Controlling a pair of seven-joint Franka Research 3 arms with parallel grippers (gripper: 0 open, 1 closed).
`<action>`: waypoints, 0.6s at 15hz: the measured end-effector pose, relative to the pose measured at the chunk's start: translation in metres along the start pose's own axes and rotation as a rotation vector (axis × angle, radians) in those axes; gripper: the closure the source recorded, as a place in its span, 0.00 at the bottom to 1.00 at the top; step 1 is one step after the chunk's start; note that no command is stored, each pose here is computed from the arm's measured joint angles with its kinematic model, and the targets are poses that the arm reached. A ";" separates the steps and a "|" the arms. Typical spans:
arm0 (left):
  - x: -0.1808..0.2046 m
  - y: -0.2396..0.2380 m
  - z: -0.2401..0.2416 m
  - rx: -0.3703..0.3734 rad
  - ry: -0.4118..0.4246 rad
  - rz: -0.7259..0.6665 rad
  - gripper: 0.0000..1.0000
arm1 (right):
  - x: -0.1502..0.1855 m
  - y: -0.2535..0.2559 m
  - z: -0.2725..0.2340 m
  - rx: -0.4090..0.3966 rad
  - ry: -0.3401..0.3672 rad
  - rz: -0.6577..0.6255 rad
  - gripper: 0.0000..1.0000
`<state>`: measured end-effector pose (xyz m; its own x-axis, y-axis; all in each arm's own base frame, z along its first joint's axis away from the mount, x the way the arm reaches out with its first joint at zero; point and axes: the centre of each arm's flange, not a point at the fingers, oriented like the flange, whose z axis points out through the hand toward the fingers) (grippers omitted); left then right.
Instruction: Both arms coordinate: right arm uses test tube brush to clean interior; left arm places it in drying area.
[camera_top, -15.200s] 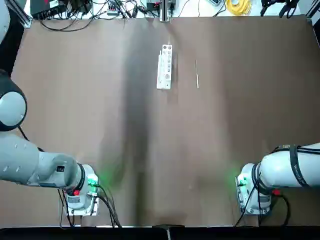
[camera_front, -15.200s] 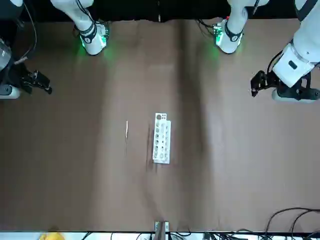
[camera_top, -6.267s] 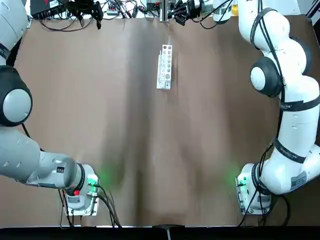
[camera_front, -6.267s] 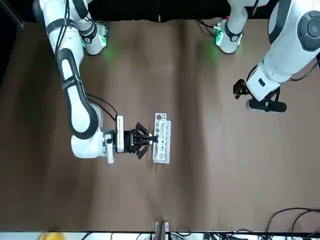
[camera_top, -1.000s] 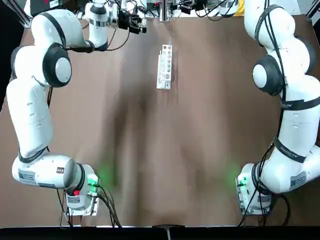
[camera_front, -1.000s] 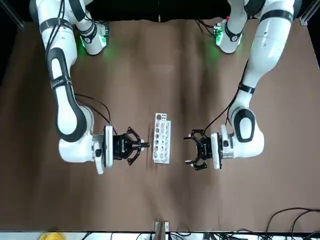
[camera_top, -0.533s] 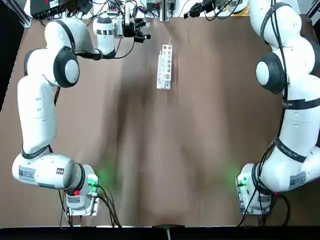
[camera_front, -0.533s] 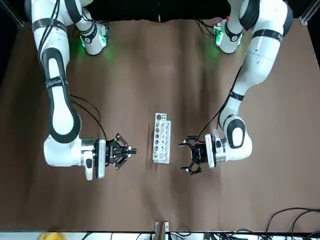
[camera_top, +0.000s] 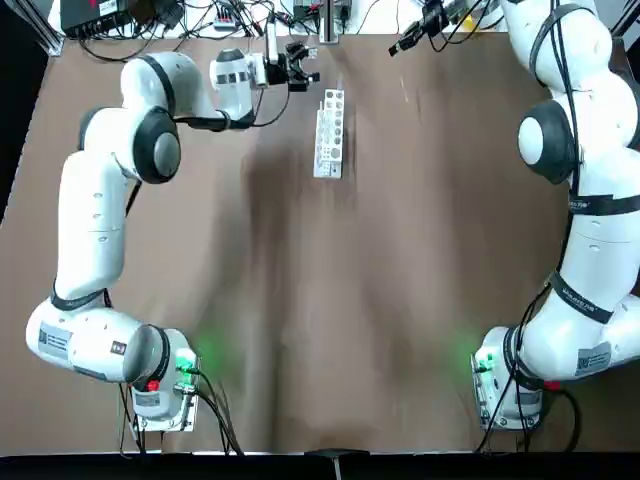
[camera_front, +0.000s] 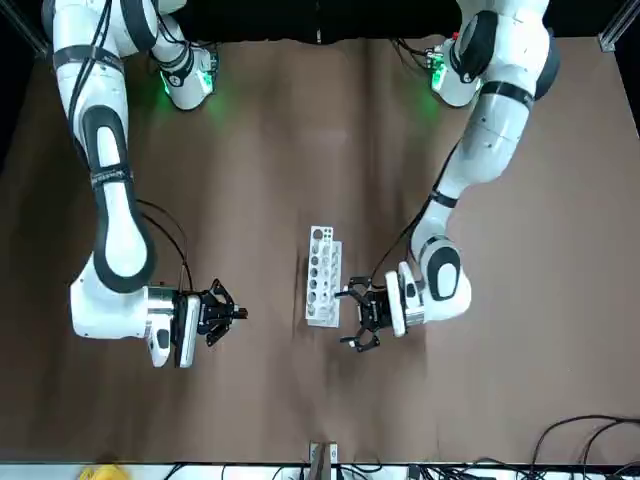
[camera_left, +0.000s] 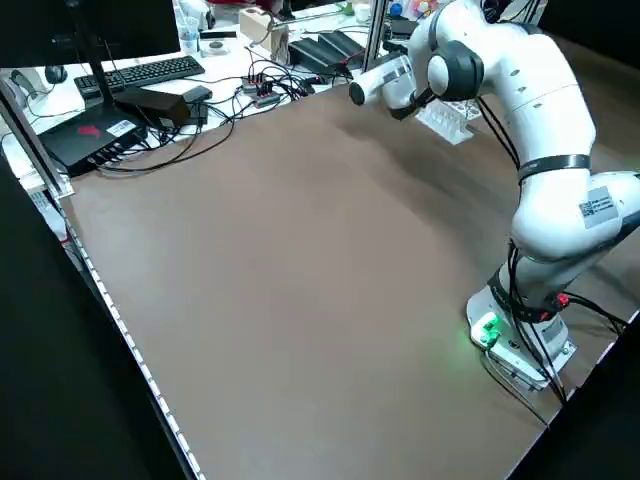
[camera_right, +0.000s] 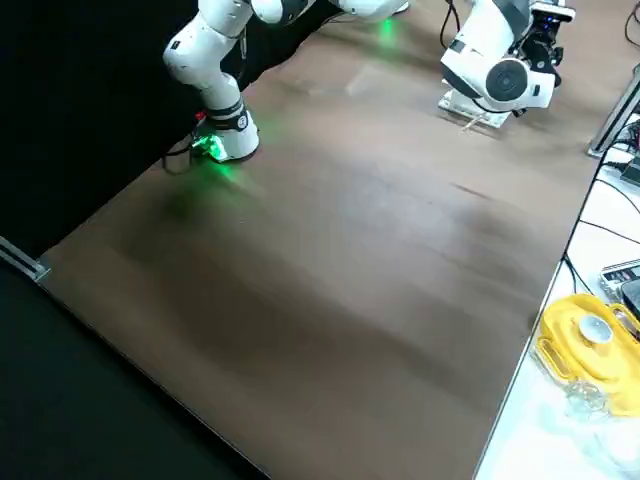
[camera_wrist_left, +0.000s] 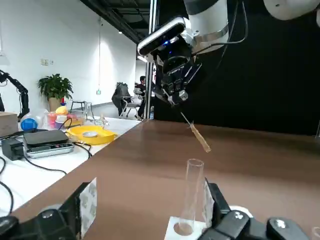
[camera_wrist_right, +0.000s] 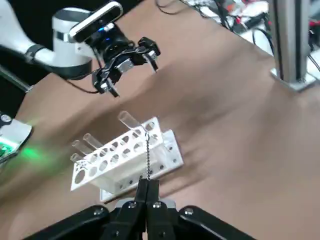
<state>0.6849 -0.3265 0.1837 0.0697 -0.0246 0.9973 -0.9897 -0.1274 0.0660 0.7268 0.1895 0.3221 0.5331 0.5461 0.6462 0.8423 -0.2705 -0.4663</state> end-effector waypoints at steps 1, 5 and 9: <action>-0.008 0.002 0.009 0.000 0.003 -0.002 0.01 | -0.003 0.002 0.004 -0.012 -0.006 0.034 0.98; -0.034 0.017 0.038 -0.011 0.001 -0.016 0.01 | -0.023 0.007 0.016 -0.038 -0.082 0.163 0.98; -0.050 0.026 0.054 -0.027 -0.014 0.011 0.01 | -0.033 0.009 0.018 -0.052 -0.116 0.280 0.98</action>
<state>0.6623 -0.3821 0.1334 0.0603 -0.0402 0.9974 -0.9934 -0.0999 0.0560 0.7157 0.1829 0.2857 0.7346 0.5311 0.4222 0.6687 -0.4619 -0.5826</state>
